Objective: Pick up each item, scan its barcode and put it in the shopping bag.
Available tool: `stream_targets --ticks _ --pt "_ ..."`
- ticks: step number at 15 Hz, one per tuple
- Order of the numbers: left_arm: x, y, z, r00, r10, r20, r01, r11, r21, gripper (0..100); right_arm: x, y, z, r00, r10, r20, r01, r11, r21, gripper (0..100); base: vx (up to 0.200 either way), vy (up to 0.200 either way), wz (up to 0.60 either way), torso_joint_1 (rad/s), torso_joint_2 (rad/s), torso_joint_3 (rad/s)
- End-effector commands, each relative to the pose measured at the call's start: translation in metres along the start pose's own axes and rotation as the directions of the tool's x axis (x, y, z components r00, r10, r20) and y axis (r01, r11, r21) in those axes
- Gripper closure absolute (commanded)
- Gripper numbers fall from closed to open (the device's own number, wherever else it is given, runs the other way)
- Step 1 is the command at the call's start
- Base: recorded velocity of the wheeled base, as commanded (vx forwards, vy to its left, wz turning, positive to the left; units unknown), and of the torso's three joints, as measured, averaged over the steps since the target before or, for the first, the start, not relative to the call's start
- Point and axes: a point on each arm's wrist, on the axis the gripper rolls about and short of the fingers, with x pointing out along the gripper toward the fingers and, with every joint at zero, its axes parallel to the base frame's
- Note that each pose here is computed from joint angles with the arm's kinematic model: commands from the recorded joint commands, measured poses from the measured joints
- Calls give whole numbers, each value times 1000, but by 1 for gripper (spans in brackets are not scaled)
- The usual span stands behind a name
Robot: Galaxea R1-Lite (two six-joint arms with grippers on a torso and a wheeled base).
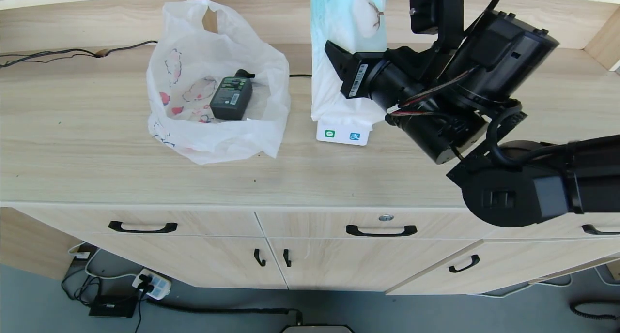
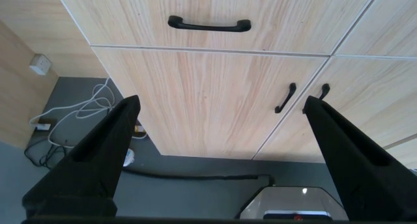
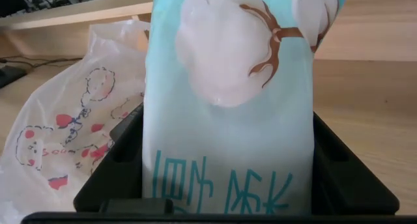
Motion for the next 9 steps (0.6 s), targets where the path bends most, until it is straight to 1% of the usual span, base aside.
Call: stream_targets --ticks 1,3,9 --pt "0 0 0 1000 0 -1 0 1000 0 0 8 1 -12 1000 -1 -11 1 1000 -2 100 0 0 0 0 0 0" --pt "0 0 0 1000 1 0 -1 1000 0 0 10 1 -11 1000 -19 -3 19 1000 -1 100 0 0 0 0 0 0" --pt "0 0 0 1000 0 -3 0 1000 -2 0 13 1 -18 1000 -22 -12 22 1000 0 100 0 0 0 0 0 0"
